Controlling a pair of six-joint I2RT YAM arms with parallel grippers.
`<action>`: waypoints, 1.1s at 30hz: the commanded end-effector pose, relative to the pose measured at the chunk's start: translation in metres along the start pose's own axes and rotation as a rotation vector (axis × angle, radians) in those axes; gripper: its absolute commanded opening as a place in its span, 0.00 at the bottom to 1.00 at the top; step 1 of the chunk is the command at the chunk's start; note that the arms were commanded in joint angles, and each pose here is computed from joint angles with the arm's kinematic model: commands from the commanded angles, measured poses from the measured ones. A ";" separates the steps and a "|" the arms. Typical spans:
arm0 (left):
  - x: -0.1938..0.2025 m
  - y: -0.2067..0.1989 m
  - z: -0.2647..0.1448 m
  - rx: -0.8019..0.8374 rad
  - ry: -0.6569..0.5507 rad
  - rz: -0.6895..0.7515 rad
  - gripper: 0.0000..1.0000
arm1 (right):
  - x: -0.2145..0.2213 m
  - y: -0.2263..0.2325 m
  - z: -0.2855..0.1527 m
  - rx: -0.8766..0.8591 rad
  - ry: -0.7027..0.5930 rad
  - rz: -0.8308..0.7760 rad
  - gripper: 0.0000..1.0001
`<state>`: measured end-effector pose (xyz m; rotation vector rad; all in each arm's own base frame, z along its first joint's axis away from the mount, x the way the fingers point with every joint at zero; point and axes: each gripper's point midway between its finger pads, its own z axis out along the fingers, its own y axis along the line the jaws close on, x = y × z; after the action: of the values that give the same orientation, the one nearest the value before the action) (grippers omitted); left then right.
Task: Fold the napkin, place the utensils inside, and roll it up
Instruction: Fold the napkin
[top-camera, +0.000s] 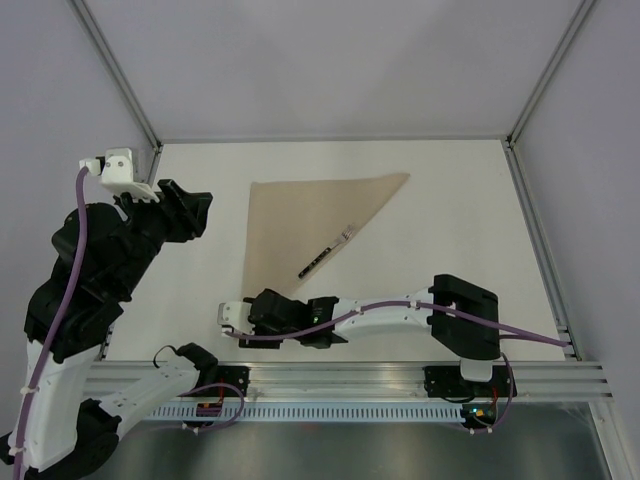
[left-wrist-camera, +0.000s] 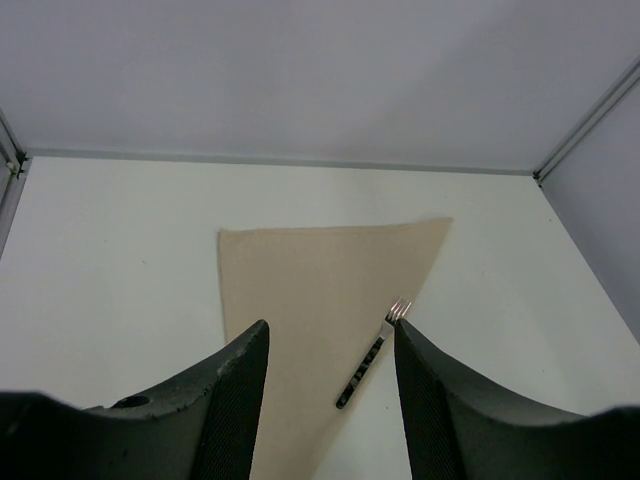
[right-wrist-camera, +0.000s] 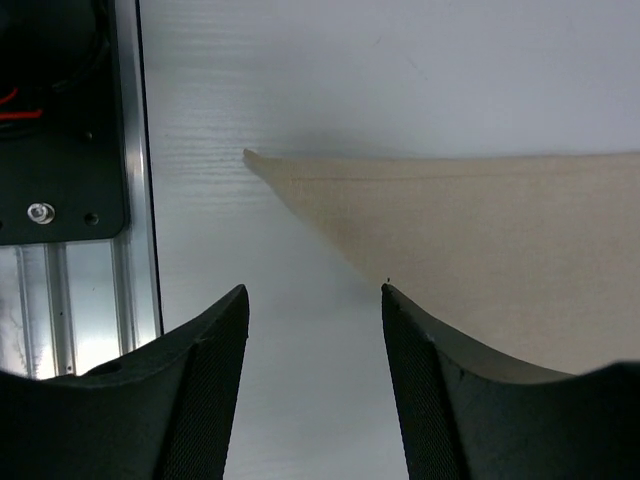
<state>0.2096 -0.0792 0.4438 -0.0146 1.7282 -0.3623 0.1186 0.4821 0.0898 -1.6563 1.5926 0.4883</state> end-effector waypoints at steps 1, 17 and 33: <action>0.013 -0.001 -0.006 -0.033 0.057 -0.181 0.57 | -0.027 -0.003 0.013 0.052 -0.114 -0.061 0.60; 0.016 0.002 -0.004 -0.044 0.061 -0.169 0.56 | -0.014 0.016 0.054 0.080 -0.170 -0.175 0.60; 0.020 0.002 0.000 -0.052 0.077 -0.144 0.55 | 0.012 0.018 0.079 0.114 -0.158 -0.241 0.56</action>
<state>0.2103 -0.0766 0.4432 -0.0265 1.7297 -0.3491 0.1225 0.5290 0.0298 -1.6719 1.2895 0.3780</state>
